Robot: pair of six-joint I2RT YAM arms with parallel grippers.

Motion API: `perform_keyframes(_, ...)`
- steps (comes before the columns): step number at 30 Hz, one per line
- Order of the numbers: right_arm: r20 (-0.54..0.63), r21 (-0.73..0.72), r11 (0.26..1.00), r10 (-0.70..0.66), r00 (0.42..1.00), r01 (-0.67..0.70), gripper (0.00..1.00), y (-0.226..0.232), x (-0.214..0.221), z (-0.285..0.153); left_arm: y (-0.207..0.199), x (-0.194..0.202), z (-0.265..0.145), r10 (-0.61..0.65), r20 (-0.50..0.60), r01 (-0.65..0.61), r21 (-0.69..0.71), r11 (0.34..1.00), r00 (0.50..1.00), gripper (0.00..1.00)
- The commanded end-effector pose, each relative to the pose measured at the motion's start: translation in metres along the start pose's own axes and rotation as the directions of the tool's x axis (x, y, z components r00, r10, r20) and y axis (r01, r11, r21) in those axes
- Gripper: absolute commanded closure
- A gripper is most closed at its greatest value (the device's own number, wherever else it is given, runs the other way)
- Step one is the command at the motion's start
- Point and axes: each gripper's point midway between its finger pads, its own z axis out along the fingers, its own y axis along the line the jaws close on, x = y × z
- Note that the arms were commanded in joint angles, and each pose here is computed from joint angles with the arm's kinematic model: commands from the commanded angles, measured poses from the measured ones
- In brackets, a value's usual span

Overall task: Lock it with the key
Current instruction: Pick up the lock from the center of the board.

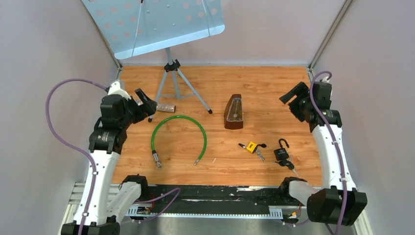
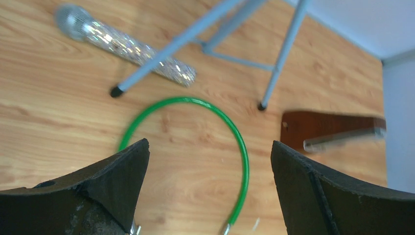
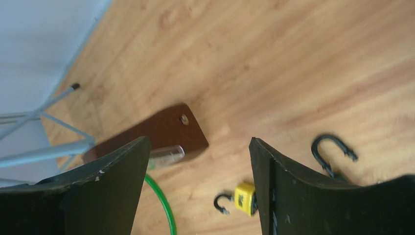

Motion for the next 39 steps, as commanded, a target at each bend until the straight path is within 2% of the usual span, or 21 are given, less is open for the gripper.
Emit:
perform_keyframes(1,-0.144,0.022,0.996,0.090,0.985,-0.088,0.27,-0.021,0.053,-0.016,-0.038,0.040,0.002,0.040,-0.127,-0.001,0.288,0.958,0.991,0.00)
perform_keyframes(4,-0.212,0.022,0.992,0.124,0.969,-0.122,0.29,-0.028,0.085,-0.017,-0.048,0.066,0.011,0.009,-0.209,0.068,0.362,0.930,0.978,0.01)
perform_keyframes(10,-0.326,0.154,0.982,0.154,0.933,-0.108,0.29,-0.053,0.157,-0.012,-0.047,0.102,0.015,0.097,-0.266,0.007,0.364,0.931,0.959,0.02)
perform_keyframes(17,-0.420,0.266,0.952,0.257,0.870,-0.153,0.29,-0.043,0.215,-0.004,-0.041,0.105,0.023,0.090,-0.211,-0.018,0.321,0.947,0.973,0.01)
perform_keyframes(22,-0.457,0.361,0.916,0.339,0.823,-0.177,0.28,-0.039,0.234,0.000,-0.034,0.098,0.023,0.106,-0.170,-0.055,0.282,0.958,0.980,0.00)
perform_keyframes(24,-0.476,0.372,0.913,0.341,0.811,-0.166,0.31,-0.035,0.239,0.002,-0.027,0.096,0.023,0.118,-0.164,-0.075,0.249,0.966,0.979,0.00)
perform_keyframes(32,-0.452,0.479,0.865,0.389,0.803,-0.149,0.29,-0.037,0.257,0.008,-0.019,0.096,0.016,0.123,-0.153,-0.088,0.220,0.972,0.980,0.00)
perform_keyframes(37,-0.405,0.566,0.813,0.420,0.812,-0.138,0.26,-0.047,0.263,0.011,-0.017,0.098,0.014,0.117,-0.155,-0.082,0.218,0.973,0.981,0.00)
perform_keyframes(39,-0.374,0.592,0.796,0.409,0.832,-0.125,0.25,-0.055,0.261,0.015,-0.015,0.099,0.014,0.118,-0.157,-0.084,0.210,0.974,0.980,0.00)
